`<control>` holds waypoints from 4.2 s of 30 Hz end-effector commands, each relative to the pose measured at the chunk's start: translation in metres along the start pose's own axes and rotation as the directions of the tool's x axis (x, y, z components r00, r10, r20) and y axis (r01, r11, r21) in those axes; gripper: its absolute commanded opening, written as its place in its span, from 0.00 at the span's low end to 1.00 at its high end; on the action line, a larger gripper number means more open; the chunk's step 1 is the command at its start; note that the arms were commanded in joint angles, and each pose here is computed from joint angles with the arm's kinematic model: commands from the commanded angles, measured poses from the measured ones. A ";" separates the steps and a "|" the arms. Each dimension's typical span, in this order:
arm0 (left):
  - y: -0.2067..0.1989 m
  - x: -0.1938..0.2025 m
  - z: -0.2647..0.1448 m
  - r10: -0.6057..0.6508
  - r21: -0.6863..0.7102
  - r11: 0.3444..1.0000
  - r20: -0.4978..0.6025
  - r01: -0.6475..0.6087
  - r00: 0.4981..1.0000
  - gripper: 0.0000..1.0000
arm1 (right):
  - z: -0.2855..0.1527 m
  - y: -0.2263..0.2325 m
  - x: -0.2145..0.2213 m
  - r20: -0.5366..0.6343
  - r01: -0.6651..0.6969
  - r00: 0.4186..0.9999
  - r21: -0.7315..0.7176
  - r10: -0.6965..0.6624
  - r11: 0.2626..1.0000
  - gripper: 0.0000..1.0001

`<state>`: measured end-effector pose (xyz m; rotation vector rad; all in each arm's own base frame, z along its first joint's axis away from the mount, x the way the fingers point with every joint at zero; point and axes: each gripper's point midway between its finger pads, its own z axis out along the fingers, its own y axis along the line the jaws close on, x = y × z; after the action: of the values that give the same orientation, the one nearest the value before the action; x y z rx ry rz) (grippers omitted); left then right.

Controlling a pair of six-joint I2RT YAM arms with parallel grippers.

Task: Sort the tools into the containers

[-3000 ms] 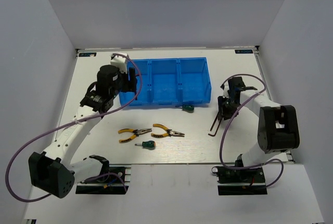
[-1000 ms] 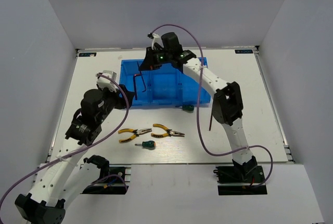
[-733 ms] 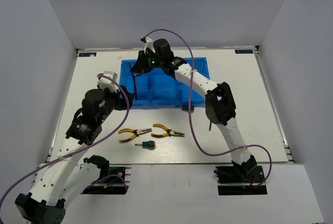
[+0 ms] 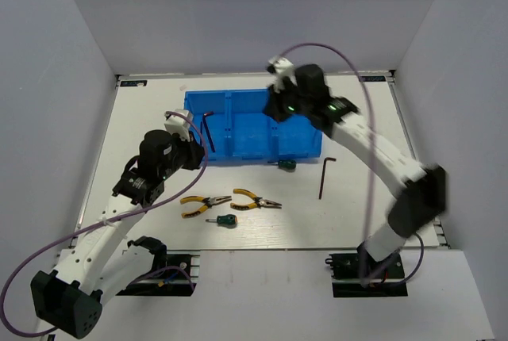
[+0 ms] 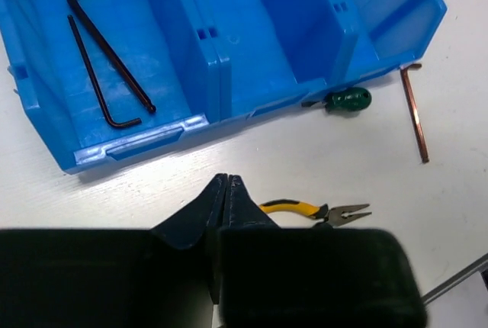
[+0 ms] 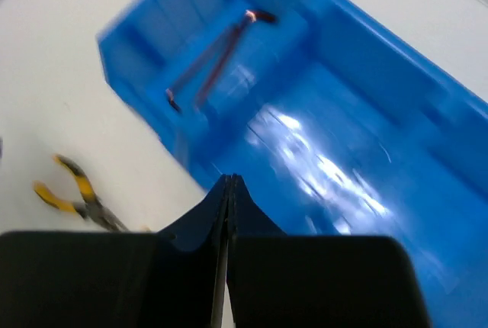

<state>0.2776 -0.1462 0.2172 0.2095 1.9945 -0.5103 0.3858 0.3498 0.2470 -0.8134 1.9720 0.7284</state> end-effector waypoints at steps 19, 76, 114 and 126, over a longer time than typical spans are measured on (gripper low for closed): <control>-0.003 0.014 -0.016 -0.049 0.013 0.999 -0.004 0.049 0.999 0.67 | -0.163 -0.093 0.267 -0.339 -0.120 0.830 0.667 0.443 0.735 0.21; 0.001 0.007 -0.001 0.019 0.005 1.000 -0.007 -0.019 1.000 0.67 | -0.142 -0.047 0.240 -0.132 -0.632 0.563 0.567 0.816 0.528 0.00; 0.021 -0.005 -0.030 0.016 -0.126 0.992 0.071 -0.007 0.997 0.67 | 0.099 0.079 0.002 -0.095 -0.034 0.995 -0.251 0.011 0.967 0.00; 0.026 0.022 -0.034 -0.130 -0.171 0.977 0.005 0.129 0.992 0.67 | 0.166 0.043 -0.016 0.077 -0.385 0.918 -0.059 0.388 0.921 0.00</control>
<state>0.2548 -0.1132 0.1996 0.0562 2.0526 -0.4015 0.4012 0.4963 0.1786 -0.5823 2.1574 1.0660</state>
